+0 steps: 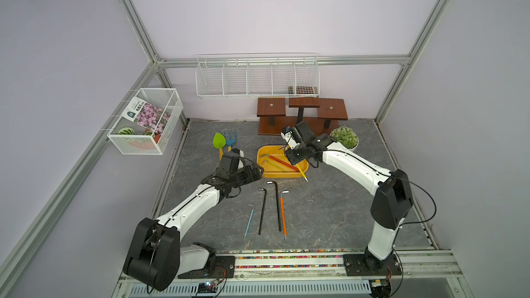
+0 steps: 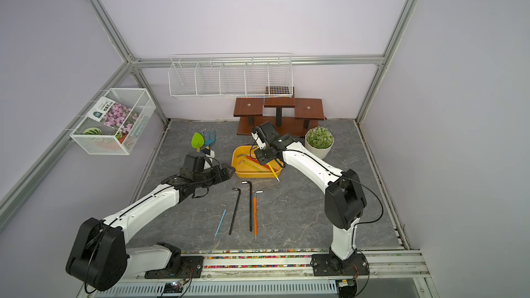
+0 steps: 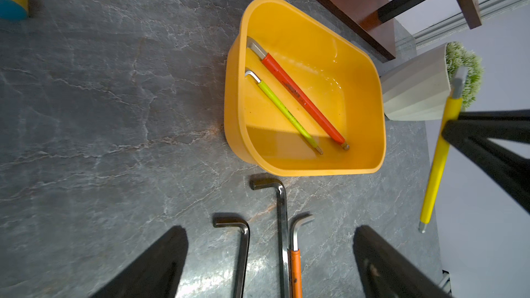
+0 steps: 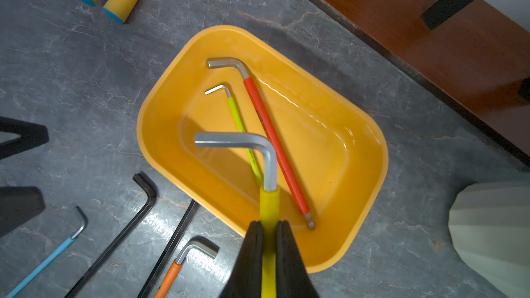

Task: Put the hex key on the desktop into the storage box
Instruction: Place the Allen key in the storage box.

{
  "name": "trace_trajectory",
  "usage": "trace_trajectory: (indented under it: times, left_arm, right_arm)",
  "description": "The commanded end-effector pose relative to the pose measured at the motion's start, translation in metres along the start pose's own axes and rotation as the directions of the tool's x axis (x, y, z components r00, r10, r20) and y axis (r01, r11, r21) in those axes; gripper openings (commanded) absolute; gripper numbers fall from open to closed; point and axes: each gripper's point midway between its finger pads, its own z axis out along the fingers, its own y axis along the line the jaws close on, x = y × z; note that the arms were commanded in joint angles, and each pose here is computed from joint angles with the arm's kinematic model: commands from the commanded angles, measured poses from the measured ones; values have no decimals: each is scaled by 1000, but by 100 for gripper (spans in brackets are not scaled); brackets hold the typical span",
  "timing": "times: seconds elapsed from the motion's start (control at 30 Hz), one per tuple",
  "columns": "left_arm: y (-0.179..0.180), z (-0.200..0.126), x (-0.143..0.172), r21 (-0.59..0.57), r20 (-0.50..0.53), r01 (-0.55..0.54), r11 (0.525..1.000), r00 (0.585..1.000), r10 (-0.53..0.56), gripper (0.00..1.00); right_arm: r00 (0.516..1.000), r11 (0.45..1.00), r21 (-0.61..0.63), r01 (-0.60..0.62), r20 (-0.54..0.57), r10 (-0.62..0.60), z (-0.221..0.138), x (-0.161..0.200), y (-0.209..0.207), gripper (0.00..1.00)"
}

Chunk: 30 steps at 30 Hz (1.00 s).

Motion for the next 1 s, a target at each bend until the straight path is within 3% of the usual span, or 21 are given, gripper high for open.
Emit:
trace_trajectory:
  times: [0.0, 0.23, 0.5, 0.97]
  left_arm:
    - [-2, 4, 0, 4, -13, -25, 1000, 1000, 25, 95]
    - [4, 5, 4, -9, -12, -18, 1000, 1000, 18, 95]
    - [9, 3, 7, -28, -15, -19, 999, 1000, 18, 95]
    - [10, 4, 9, -27, -20, -8, 1000, 1000, 8, 95]
  right_arm:
    - [999, 999, 11, 51, -16, -51, 5, -8, -8, 3]
    - [990, 990, -4, 139, 10, -138, 28, -35, -7, 4]
    - [970, 970, 26, 241, -49, -239, 70, -46, -14, 4]
    - [971, 973, -88, 214, -93, -221, 98, -25, 5, 13]
